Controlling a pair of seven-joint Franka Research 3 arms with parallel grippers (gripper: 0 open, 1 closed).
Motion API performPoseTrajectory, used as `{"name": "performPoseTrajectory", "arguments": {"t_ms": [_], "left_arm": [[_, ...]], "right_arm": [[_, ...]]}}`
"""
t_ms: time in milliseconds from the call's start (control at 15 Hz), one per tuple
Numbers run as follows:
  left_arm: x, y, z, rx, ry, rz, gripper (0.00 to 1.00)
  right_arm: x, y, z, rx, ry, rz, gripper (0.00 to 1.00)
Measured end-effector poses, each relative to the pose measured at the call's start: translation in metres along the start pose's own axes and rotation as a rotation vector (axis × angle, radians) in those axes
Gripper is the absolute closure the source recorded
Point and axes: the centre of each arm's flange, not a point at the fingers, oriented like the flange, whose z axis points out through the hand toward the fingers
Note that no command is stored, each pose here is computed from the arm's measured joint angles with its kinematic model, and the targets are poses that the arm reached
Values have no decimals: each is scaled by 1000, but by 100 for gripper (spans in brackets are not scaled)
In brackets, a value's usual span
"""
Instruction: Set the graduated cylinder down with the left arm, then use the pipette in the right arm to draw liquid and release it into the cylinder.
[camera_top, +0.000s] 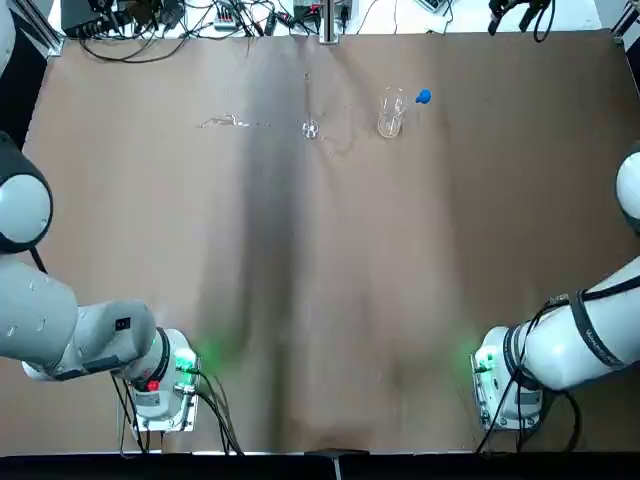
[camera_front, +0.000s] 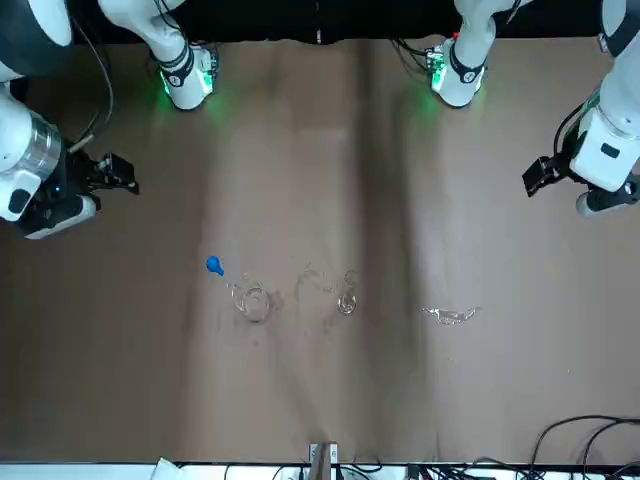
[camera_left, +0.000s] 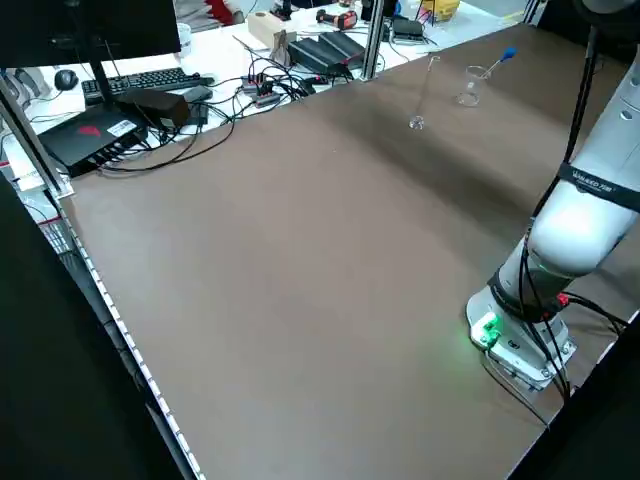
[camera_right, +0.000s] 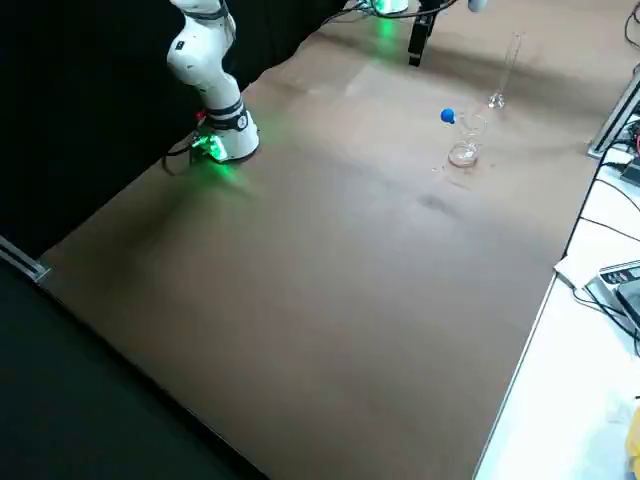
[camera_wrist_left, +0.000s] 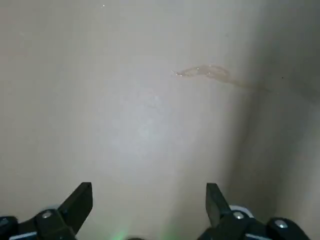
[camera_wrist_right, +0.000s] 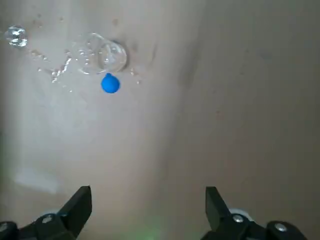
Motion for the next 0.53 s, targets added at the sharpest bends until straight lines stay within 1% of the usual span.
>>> {"name": "performPoseTrajectory", "arguments": {"t_ms": [267,533], "left_arm": [[-2,6,-1,0,2,12,0],[-3,7,-1,-4,0,13,0]], "right_arm": [[-12,30,0,18,7,46,0],[-37,27,11,21,29,46,0]]}}
